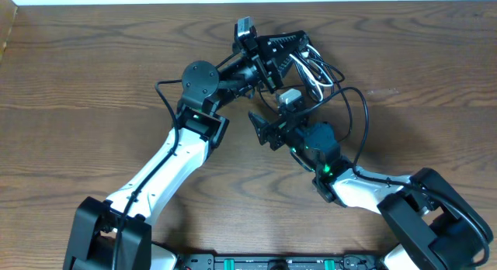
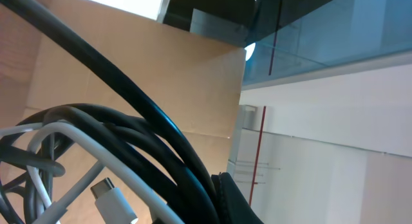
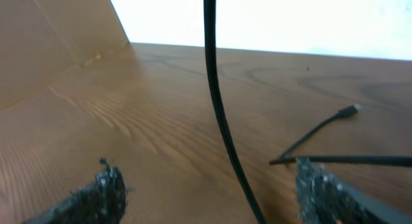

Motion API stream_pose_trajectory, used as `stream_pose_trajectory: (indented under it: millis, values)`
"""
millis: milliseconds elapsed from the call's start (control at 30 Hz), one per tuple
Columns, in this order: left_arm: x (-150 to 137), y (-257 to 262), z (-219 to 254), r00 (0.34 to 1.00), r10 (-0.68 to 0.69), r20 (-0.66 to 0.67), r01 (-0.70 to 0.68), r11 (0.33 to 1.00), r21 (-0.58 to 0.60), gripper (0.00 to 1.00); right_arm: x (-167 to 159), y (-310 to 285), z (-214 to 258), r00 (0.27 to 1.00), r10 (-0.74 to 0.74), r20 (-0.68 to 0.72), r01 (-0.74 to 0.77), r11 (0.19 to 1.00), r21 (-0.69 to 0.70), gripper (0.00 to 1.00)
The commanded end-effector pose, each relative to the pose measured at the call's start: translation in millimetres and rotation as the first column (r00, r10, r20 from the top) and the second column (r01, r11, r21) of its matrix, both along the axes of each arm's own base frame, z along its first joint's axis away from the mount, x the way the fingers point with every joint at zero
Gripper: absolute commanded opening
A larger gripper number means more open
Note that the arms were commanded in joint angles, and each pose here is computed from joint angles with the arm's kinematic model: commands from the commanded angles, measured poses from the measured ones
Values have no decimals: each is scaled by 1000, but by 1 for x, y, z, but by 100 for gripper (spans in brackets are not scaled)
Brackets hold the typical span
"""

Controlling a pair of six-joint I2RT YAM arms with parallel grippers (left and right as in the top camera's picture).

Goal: Untangle cables

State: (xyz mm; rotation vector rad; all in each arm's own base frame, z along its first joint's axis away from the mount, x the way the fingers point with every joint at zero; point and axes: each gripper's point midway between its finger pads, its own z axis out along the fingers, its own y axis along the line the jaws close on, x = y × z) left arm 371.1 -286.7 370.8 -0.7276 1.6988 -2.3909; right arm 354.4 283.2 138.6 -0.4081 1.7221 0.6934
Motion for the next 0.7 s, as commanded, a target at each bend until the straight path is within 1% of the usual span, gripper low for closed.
stream_pose_trajectory:
  millis: [0, 167, 200, 233, 267, 333, 367, 400, 433, 467, 567, 667]
  values:
    - [-24, -9, 31, 997, -69, 19, 70, 996, -55, 7, 8, -1, -6, 999, -41, 2, 41, 999, -10, 80]
    - [-47, -21, 43, 992, -117, 46, 120, 990, -67, 7, 19, -7, 0, 994, -107, 27, 107, 994, 0, 81]
    - [-51, -22, 46, 991, -124, 52, 127, 989, -70, 7, 21, -8, 3, 992, -120, 34, 120, 993, 4, 77]
    - [-55, -23, 50, 990, -130, 60, 134, 988, -74, 8, 22, -9, 5, 991, -126, 41, 126, 992, 8, 70]
    - [-57, -22, 53, 989, -129, 66, 134, 988, -78, 8, 22, -9, 6, 991, -126, 44, 126, 992, 9, 59]
    - [-61, -20, 59, 989, -126, 79, 132, 988, -85, 7, 21, -8, 4, 992, -122, 38, 122, 992, 4, 33]
    - [-62, -18, 62, 989, -123, 85, 130, 988, -88, 7, 20, -7, -1, 993, -112, 23, 112, 994, -9, 22]
    - [-63, -17, 63, 989, -122, 88, 130, 987, -90, 8, 19, -7, -4, 994, -111, 15, 111, 994, -17, 15]
    - [-63, -15, 66, 989, -117, 92, 125, 988, -93, 7, 19, -7, -9, 994, -110, -2, 110, 993, -33, 4]
    - [-61, -13, 67, 990, -103, 93, 112, 989, -99, 8, 17, -7, -16, 994, -104, -23, 103, 994, -49, 1]
    - [-47, 0, 70, 995, -38, 87, 48, 992, -116, 7, 9, -2, -33, 995, -56, -84, 49, 995, -86, 1]
    - [-21, 32, 73, 993, 75, 87, -63, 989, -133, 8, 2, -6, -54, 986, -57, -153, 35, 989, -146, 1]
